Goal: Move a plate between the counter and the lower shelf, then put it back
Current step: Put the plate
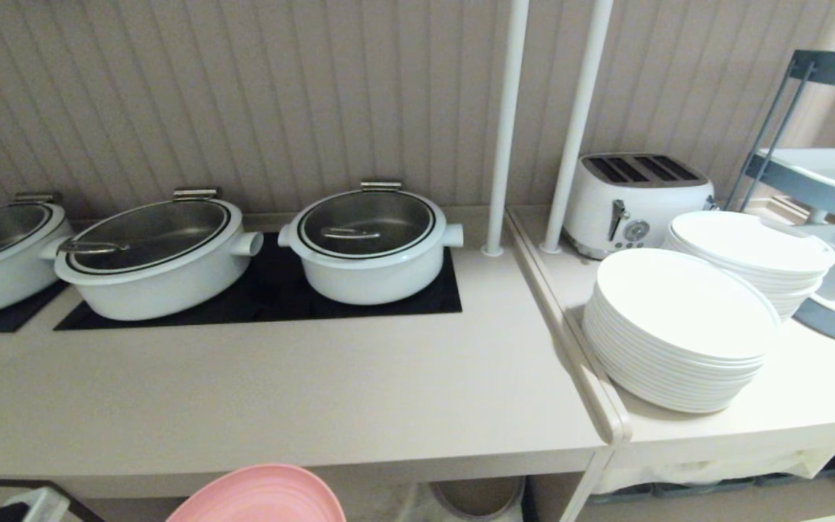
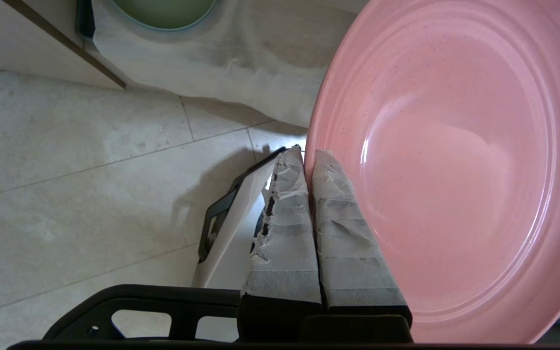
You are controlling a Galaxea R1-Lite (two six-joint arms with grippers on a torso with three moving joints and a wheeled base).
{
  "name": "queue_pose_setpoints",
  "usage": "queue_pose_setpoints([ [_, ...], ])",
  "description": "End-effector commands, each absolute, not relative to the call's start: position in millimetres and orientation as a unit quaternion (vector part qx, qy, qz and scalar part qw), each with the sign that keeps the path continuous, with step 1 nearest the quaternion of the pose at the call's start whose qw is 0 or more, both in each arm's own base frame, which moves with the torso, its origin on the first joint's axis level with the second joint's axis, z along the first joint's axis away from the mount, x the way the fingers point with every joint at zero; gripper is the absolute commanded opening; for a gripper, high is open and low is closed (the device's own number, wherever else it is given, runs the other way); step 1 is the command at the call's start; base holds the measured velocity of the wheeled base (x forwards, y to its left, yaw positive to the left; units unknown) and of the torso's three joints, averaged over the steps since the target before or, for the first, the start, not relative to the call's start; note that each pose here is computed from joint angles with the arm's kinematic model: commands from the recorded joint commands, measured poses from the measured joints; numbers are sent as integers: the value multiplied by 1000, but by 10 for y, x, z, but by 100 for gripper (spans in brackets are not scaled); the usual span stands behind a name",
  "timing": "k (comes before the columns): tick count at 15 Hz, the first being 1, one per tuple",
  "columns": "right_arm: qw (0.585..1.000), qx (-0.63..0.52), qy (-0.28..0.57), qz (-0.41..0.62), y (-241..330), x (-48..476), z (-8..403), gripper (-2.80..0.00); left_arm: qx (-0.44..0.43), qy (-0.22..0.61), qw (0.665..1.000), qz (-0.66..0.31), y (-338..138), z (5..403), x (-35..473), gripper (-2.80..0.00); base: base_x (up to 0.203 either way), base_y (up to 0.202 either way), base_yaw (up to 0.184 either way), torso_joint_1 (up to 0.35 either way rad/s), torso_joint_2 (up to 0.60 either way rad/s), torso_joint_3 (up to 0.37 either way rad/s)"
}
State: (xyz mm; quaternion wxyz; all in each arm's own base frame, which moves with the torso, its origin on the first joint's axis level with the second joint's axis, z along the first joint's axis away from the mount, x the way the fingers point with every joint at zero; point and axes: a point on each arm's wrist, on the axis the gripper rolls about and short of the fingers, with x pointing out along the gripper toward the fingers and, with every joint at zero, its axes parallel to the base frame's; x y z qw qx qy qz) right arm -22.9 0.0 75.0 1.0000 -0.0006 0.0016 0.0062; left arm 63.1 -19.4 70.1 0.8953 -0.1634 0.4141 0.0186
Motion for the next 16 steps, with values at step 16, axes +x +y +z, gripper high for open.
queue_pose_setpoints([
  [16, 1000, -1, 2, 6, 1, -228, 750, -280, -163, 411, 897, 0, -222, 711, 612, -280, 0, 0, 0, 0, 0, 0],
])
